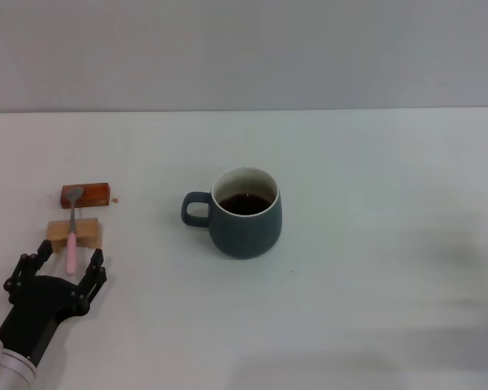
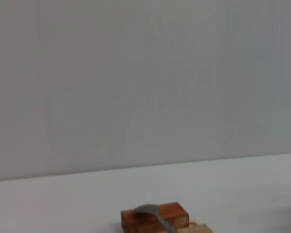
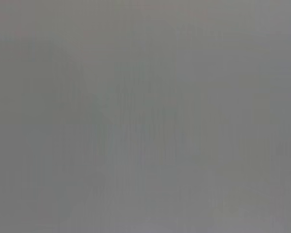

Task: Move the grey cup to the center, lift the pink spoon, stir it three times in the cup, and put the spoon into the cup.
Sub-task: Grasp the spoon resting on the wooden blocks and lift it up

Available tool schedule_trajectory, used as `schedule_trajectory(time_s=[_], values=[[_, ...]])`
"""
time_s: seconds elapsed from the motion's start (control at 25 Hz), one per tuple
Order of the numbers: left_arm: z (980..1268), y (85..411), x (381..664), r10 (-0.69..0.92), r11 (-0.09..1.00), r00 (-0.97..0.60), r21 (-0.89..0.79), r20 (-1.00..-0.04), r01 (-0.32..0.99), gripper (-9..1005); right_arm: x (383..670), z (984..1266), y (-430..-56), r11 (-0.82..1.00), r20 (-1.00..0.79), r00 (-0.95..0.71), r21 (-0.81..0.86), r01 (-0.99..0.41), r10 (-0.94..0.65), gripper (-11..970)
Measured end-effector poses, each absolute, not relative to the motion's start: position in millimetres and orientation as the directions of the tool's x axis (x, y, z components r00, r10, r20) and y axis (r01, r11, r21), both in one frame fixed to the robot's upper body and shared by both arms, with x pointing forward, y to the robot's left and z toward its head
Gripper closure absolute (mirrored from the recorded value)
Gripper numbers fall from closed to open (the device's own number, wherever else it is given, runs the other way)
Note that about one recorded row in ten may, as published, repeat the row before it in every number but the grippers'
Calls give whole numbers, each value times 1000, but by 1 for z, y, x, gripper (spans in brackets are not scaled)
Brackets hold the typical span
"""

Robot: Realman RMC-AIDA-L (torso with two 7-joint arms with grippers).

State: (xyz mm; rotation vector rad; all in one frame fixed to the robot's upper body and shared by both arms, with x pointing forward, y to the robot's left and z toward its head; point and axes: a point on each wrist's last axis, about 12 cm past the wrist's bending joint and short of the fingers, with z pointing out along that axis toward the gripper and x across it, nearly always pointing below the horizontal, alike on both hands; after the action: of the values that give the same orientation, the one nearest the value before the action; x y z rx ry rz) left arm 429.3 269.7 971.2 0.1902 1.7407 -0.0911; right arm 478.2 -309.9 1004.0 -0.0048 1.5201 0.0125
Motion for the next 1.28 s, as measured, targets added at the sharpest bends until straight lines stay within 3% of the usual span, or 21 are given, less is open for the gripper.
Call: schedule_trajectory(time_s=[1.28], values=[[970,268,430,69,984,-182,37,-981,175,235,473,1004,-309,1000,-998,63,0,-26,2,961]])
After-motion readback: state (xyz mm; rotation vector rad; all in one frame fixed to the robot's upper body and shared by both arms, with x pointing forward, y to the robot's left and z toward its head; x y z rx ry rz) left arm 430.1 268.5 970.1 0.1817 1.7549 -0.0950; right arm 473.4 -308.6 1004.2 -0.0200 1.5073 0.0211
